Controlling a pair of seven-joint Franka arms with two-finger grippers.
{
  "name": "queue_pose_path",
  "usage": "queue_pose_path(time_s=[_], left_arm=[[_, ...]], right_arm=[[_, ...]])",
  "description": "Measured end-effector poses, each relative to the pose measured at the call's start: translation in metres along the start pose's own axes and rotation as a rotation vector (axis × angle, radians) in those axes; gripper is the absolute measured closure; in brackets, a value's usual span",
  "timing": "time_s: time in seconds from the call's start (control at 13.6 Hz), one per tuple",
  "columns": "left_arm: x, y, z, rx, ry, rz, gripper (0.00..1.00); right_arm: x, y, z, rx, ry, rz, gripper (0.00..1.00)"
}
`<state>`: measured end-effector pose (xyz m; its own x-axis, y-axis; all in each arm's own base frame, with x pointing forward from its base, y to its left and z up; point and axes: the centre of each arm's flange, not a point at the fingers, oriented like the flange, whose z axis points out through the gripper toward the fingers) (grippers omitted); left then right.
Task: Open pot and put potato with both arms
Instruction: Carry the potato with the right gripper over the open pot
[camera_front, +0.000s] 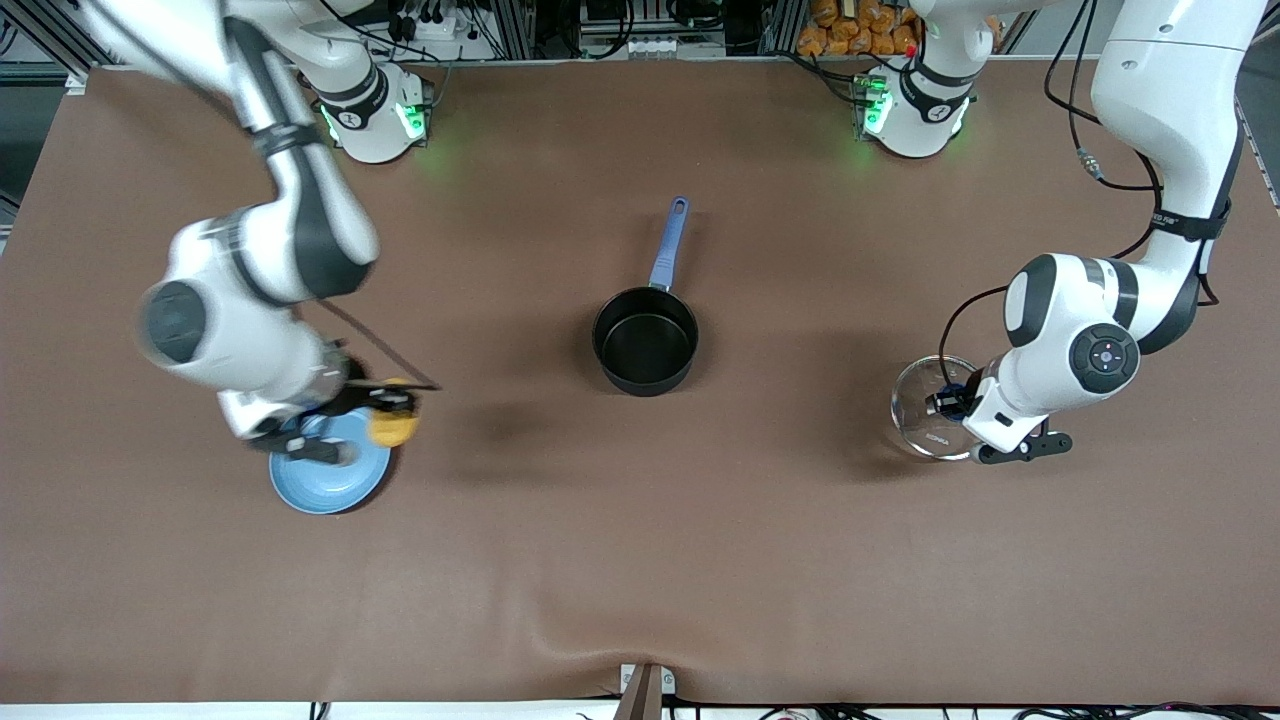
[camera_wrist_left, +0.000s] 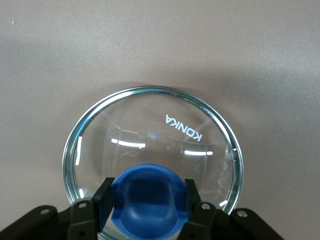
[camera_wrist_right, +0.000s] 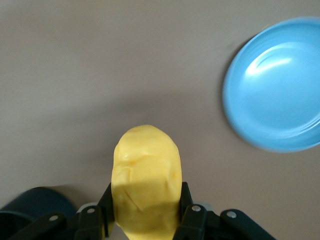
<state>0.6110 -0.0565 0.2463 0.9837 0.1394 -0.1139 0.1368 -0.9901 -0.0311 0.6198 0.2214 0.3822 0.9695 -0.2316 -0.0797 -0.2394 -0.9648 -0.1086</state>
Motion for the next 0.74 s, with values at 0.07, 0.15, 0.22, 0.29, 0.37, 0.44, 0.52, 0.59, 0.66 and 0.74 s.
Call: queue_pose_path(time_s=[0.07, 0.15, 0.22, 0.29, 0.37, 0.44, 0.52, 0.59, 0.66, 0.74], left_arm=[[0.0, 0.0, 0.001, -0.001, 0.003, 0.001, 0.39], [0.0, 0.0, 0.002, -0.003, 0.008, 0.003, 0.39], [-0.001, 0.0, 0.004, -0.006, 0.013, 0.004, 0.39], [-0.002, 0.0, 0.008, -0.008, 0.016, 0.005, 0.39], [-0.004, 0.001, 0.012, -0.009, 0.013, 0.006, 0.39], [-0.005, 0.001, 0.017, -0.01, 0.008, 0.006, 0.39], [-0.005, 0.001, 0.021, -0.012, 0.008, 0.008, 0.39], [-0.004, 0.001, 0.025, -0.012, 0.007, 0.009, 0.39], [-0.004, 0.001, 0.028, -0.013, 0.004, 0.009, 0.39], [-0.004, 0.001, 0.029, -0.013, 0.004, 0.009, 0.39]], right_arm=[[-0.016, -0.027, 0.002, -0.012, 0.01, 0.018, 0.48], [-0.032, -0.05, 0.004, -0.024, 0.018, 0.029, 0.48], [-0.05, -0.074, 0.008, -0.034, 0.022, 0.034, 0.48], [-0.066, -0.094, 0.013, -0.038, 0.027, 0.032, 0.48], [-0.084, -0.115, 0.02, -0.037, 0.033, 0.027, 0.48], [-0.1, -0.134, 0.029, -0.032, 0.04, 0.032, 0.48], [-0.115, -0.151, 0.04, -0.027, 0.047, 0.041, 0.48], [-0.129, -0.167, 0.055, -0.023, 0.052, 0.046, 0.48], [-0.14, -0.179, 0.071, -0.02, 0.056, 0.05, 0.48], [-0.148, -0.188, 0.085, -0.02, 0.058, 0.054, 0.48]])
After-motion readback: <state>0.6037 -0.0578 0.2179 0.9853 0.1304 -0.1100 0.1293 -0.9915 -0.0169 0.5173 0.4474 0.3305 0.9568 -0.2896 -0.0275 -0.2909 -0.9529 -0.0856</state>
